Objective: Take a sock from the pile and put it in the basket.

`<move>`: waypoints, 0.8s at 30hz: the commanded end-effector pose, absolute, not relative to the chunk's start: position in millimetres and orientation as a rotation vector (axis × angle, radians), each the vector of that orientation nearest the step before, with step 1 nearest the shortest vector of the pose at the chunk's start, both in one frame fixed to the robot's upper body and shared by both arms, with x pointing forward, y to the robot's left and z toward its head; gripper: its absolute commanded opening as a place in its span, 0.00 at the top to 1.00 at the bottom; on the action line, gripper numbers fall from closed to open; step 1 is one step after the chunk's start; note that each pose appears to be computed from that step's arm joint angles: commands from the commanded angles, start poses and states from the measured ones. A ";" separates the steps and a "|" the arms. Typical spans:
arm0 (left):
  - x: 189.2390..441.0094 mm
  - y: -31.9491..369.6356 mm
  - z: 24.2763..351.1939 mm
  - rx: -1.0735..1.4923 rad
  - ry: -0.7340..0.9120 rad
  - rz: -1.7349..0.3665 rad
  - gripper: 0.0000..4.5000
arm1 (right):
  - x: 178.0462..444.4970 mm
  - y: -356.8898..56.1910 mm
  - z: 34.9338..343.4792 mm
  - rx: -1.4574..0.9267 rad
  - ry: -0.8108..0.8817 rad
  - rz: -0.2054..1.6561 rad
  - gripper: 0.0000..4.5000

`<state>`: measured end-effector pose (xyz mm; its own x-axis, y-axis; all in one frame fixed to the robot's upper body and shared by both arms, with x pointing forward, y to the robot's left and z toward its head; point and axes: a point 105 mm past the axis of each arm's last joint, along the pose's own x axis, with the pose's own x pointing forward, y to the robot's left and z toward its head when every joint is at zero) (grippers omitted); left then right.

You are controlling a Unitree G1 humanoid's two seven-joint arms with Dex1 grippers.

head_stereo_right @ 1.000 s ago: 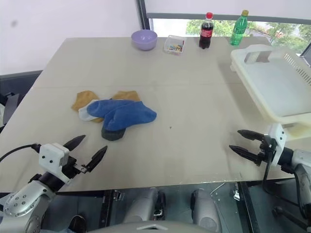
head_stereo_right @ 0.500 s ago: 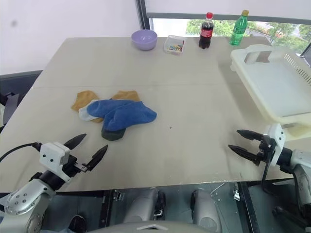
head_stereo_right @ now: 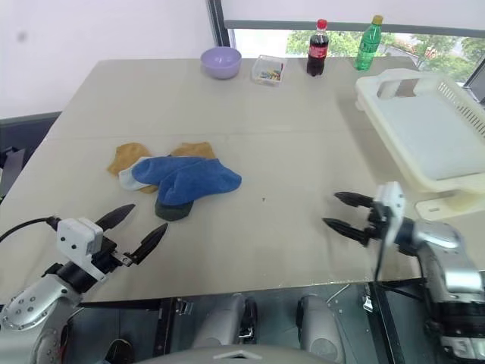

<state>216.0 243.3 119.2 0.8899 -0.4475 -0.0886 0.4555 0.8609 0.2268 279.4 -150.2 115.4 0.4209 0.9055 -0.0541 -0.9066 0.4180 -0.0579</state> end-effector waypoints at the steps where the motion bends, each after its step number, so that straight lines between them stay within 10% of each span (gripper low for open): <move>1: 210.1 246.7 136.0 0.246 -0.017 -0.550 0.00 | 292.6 -98.9 128.7 -0.090 -0.050 1.182 0.18; 24: 179.0 255.6 160.7 0.214 -0.017 -0.601 0.00 | 360.5 49.9 110.6 -0.183 0.127 1.254 0.18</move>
